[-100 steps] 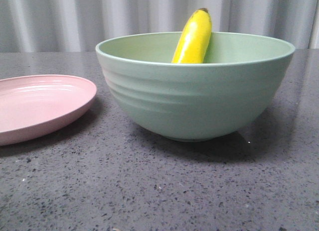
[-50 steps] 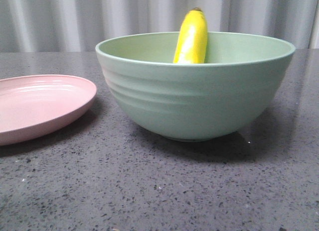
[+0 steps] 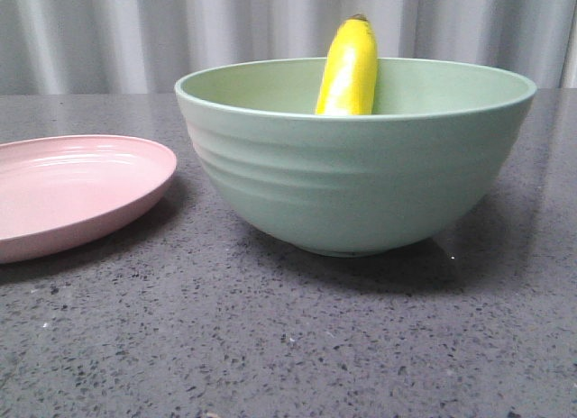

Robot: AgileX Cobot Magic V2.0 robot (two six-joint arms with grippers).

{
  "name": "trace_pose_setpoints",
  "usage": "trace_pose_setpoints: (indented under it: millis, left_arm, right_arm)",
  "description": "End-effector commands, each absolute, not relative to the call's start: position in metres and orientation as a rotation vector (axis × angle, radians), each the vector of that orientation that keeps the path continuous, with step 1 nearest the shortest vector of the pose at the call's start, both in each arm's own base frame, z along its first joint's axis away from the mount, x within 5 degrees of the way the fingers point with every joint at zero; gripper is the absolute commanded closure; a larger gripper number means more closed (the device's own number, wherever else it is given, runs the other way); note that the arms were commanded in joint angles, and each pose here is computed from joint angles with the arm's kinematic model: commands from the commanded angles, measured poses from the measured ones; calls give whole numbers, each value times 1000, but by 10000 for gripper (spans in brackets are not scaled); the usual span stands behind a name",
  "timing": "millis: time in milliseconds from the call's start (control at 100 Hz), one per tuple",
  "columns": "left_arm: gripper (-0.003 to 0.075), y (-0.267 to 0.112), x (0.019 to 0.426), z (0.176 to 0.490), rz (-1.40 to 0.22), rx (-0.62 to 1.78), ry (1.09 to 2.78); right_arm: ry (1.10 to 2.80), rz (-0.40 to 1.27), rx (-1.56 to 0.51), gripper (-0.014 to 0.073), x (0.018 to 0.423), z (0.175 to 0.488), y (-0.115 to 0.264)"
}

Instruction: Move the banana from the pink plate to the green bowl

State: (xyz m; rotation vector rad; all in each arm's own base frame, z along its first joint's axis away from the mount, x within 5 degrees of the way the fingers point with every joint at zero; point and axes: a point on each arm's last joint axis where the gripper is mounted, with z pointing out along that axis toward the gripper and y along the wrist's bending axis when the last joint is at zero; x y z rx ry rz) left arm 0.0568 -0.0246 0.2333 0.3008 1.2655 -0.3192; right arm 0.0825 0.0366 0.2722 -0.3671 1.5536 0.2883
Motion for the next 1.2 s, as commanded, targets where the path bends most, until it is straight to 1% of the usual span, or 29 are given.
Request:
trace_pose_setpoints:
  millis: [0, 130, 240, 420, 550, 1190]
  left_arm:
    - [741, -19, 56, 228, -283, 216, 1300]
    - [741, -12, 55, 212, -174, 147, 1459]
    - [741, -7, 54, 204, -106, 104, 1540]
    - [741, -5, 53, 188, -57, 84, 1721]
    - [741, -4, 53, 187, -7, 108, 1723]
    - [741, -4, 53, 188, -7, 108, 1719]
  right_arm:
    - [1445, 282, -350, 660, 82, 289, 36]
    - [1445, 282, -350, 660, 82, 289, 36]
    - [1445, 282, -350, 660, 82, 289, 36]
    - [1445, 282, -350, 660, 82, 289, 36]
    - [1445, 282, -350, 660, 82, 289, 36]
    - [1445, 282, -350, 660, 82, 289, 36]
